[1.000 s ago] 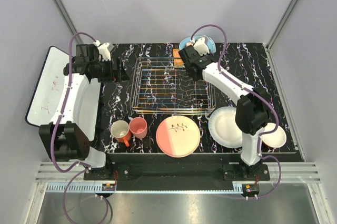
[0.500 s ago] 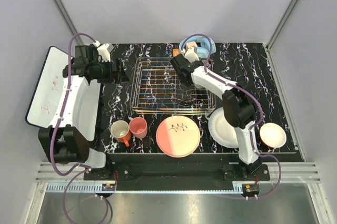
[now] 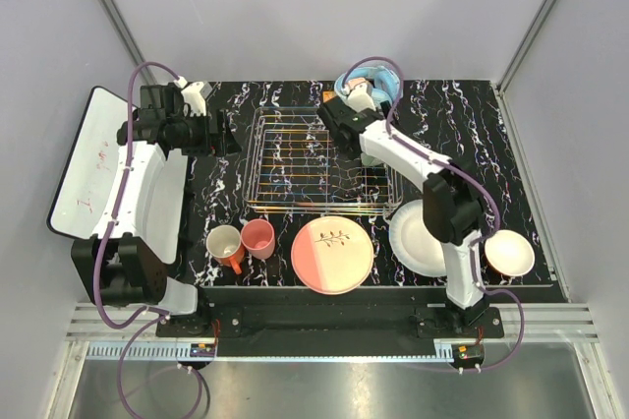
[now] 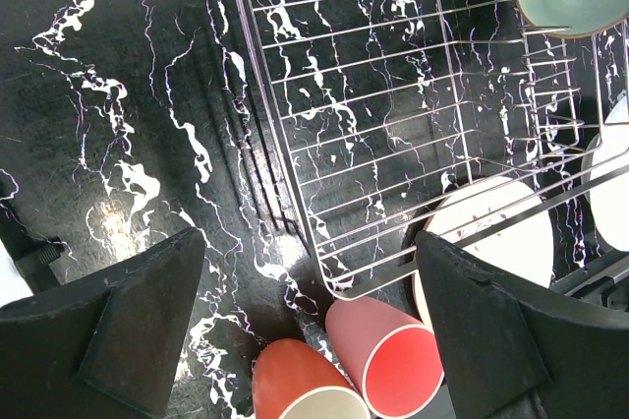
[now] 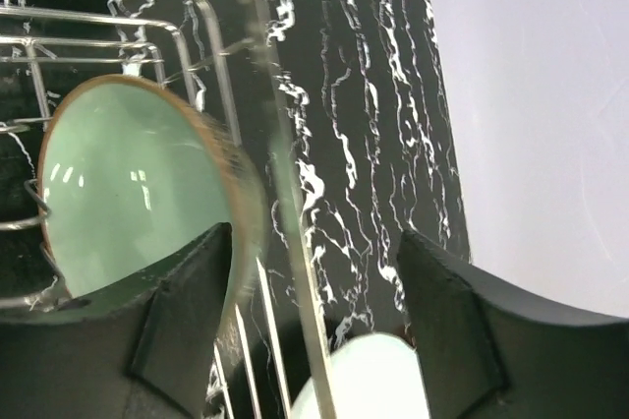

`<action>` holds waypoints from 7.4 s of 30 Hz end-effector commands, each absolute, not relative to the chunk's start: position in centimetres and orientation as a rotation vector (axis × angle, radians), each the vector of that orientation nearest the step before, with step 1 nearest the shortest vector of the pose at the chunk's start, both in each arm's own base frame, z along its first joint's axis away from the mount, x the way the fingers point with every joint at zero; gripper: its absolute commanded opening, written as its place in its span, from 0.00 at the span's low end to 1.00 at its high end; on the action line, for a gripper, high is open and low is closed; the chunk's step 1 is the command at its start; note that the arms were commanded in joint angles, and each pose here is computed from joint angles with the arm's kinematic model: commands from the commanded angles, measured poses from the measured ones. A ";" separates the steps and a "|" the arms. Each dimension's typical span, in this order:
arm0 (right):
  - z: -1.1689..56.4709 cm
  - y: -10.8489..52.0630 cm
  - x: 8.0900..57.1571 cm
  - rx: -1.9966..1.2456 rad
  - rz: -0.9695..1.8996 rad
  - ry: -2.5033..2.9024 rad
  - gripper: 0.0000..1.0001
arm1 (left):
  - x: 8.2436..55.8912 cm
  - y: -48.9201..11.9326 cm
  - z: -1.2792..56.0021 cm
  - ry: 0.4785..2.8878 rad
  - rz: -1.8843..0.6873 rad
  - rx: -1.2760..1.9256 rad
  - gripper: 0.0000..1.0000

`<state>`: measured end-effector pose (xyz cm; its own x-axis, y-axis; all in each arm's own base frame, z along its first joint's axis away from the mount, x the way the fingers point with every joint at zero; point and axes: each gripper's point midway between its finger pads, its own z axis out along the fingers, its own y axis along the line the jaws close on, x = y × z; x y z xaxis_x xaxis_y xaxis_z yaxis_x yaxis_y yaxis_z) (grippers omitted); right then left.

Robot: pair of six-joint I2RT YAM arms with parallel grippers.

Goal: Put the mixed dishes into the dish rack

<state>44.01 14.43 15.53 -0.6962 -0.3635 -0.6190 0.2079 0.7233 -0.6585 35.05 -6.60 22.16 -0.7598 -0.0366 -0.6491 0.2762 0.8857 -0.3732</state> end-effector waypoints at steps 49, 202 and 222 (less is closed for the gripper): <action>7.9 -10.9 19.8 1.649 -0.660 2.157 0.86 | 36.4 -7.4 26.9 2.295 -0.659 0.225 0.90; 21.6 8.0 33.4 0.212 -0.822 2.030 0.00 | 36.5 -7.3 18.8 2.406 -0.689 0.172 0.86; 16.2 14.1 30.9 0.005 -0.932 2.123 0.00 | 36.6 -7.0 17.6 2.405 -0.659 0.189 0.86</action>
<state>31.44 13.22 15.84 -0.6954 -0.3070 -0.6497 0.2636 0.7322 -0.6281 36.20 -7.09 16.11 -0.8391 -0.0435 -0.5423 0.2402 0.8647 -0.4411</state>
